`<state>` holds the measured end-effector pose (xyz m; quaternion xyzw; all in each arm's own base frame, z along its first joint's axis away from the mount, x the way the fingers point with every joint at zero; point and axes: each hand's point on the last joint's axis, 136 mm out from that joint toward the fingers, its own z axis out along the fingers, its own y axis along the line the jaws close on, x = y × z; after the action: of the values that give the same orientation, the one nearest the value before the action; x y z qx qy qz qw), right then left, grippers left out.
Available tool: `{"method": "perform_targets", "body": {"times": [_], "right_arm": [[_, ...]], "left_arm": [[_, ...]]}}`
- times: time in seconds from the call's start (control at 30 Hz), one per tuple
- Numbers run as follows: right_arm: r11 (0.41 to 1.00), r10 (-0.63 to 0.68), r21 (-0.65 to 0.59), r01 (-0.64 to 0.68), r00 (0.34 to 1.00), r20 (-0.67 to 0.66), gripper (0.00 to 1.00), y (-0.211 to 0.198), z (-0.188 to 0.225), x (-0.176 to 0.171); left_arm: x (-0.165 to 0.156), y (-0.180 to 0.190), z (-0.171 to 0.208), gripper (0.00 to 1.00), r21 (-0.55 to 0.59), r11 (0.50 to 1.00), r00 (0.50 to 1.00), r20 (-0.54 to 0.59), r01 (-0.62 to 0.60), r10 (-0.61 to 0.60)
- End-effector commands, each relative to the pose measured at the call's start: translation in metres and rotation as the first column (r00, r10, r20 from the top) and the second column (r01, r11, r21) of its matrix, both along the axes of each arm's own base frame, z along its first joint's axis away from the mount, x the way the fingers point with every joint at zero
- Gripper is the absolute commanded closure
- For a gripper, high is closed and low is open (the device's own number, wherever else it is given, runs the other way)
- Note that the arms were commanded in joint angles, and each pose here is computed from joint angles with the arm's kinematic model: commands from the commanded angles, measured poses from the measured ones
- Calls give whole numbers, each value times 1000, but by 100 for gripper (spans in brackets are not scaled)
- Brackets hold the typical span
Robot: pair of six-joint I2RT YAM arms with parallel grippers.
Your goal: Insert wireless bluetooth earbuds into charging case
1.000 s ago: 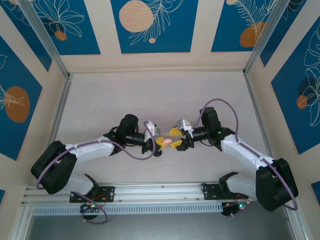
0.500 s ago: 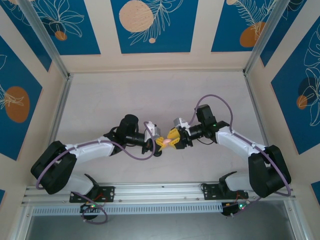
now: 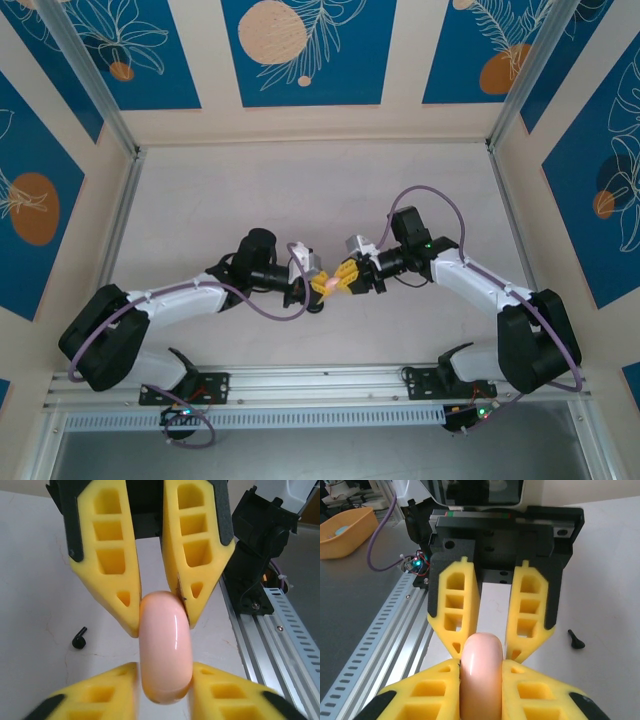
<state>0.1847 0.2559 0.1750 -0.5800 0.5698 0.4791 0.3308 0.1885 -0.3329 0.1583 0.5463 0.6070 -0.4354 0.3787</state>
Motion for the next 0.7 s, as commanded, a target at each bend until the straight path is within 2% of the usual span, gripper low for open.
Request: {"method": "perform_targets", "body": {"times": [0.0, 0.13, 0.27, 0.4, 0.5, 0.67], "right_arm": [[1000, 6, -13, -6, 1000, 11, 85, -2, 3, -2], [996, -59, -66, 61, 998, 24, 85, -12, -2, 10], [977, -159, -139, 163, 987, 35, 85, -27, -9, 30], [933, -271, -235, 272, 962, 38, 85, -47, -20, 52], [877, -379, -305, 370, 925, 33, 87, -68, -28, 74], [786, -524, -397, 474, 851, -23, 88, -101, -40, 104]], "left_arm": [[2, -6, 16, 60, -29, 999, 998, 54, 15, -13], [8, -6, 9, 48, -11, 1000, 999, 45, -16, 16], [24, -3, 0, 36, 31, 993, 993, 49, -113, 111], [44, 4, -9, 34, 83, 968, 970, 65, -238, 233], [62, 13, -18, 33, 144, 927, 938, 81, -346, 337], [79, 24, -32, 32, 269, 860, 900, 79, -434, 429]]}}
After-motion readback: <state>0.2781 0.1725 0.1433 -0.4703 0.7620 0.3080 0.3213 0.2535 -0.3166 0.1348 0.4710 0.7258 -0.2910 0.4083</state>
